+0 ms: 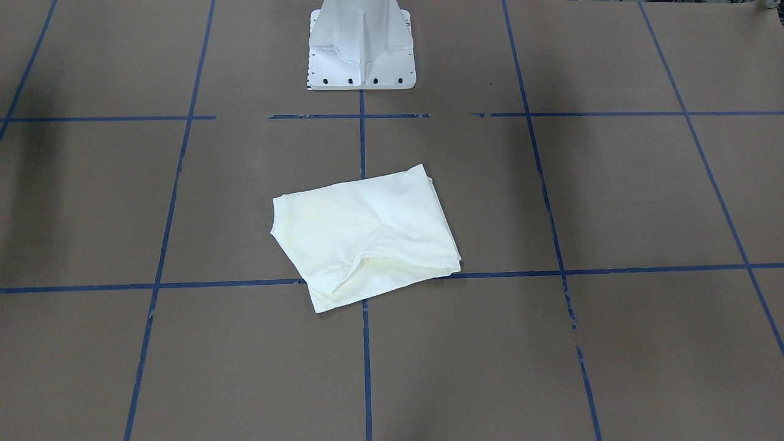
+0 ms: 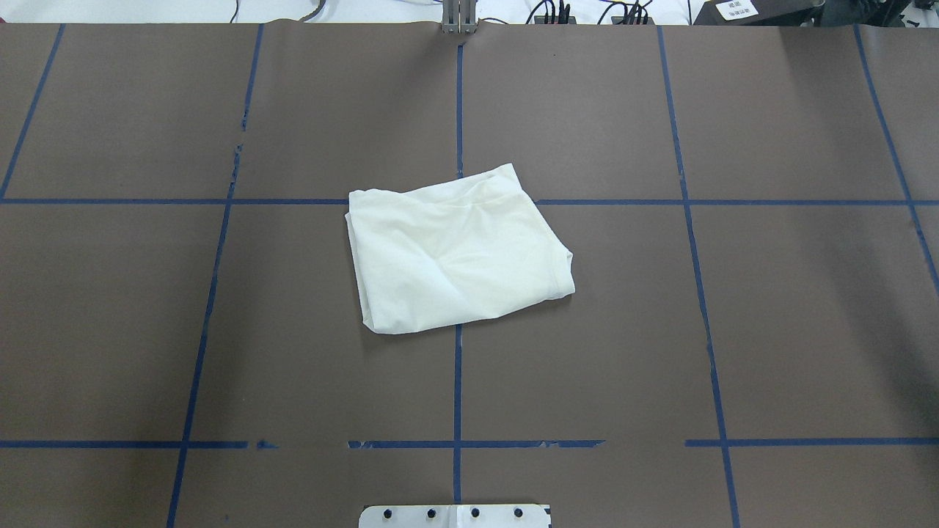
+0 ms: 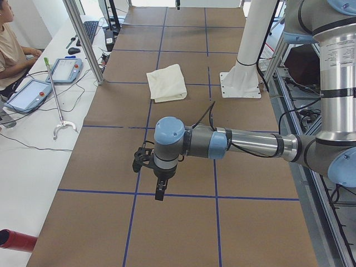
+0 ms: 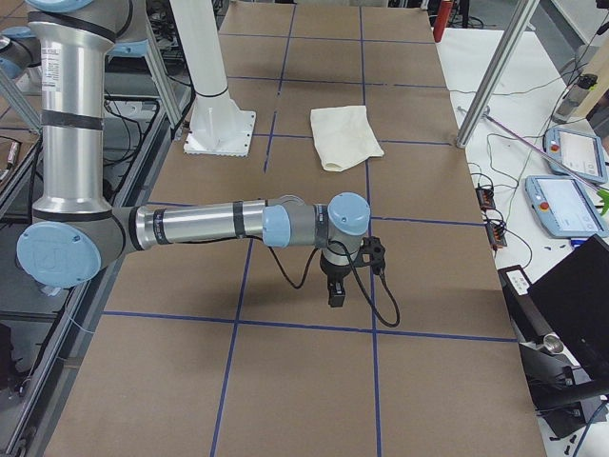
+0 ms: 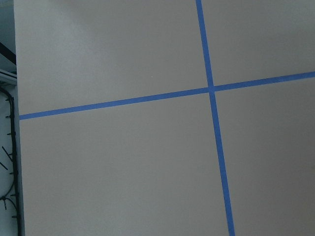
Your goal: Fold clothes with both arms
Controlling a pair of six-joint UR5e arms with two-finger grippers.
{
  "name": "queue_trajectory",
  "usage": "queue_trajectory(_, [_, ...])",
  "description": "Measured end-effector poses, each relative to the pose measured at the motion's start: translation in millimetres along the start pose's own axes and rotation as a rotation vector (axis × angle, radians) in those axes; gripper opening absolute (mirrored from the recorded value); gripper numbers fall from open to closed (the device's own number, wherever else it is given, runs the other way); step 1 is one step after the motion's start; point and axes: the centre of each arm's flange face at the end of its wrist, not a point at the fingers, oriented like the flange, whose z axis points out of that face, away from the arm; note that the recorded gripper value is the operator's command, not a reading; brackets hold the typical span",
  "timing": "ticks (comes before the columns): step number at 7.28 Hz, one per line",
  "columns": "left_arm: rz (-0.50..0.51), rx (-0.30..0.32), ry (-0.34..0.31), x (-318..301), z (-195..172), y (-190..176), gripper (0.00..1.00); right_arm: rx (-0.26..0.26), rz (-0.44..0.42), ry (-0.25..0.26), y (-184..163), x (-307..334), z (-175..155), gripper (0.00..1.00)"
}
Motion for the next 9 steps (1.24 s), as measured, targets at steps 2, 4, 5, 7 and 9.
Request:
queue_trajectory(2, [-0.005, -0.008, 0.001, -2.7, 4.0, 1.4, 1.00, -0.004, 0.008, 0.000, 0.4, 2.4, 2.6, 1.00])
queue_trajectory(4, [-0.005, -0.008, 0.000, -3.1, 4.6, 1.4, 1.00, -0.007, 0.012, 0.000, 0.5, 3.6, 3.9, 1.00])
queue_trajectory(5, [-0.003, -0.005, 0.000, -2.3, 3.9, 0.5, 1.00, -0.006, 0.012, 0.000, 0.1, 3.4, 3.6, 1.00])
queue_trajectory(7, [0.001, 0.000, 0.000, -0.1, 0.9, -0.4, 1.00, -0.002, 0.010, 0.002, -2.2, 2.2, 2.1, 1.00])
queue_trajectory(9, [0.002, 0.001, 0.000, -0.3, 0.8, -0.4, 1.00, 0.000, 0.007, 0.002, -3.7, 1.4, 1.2, 1.00])
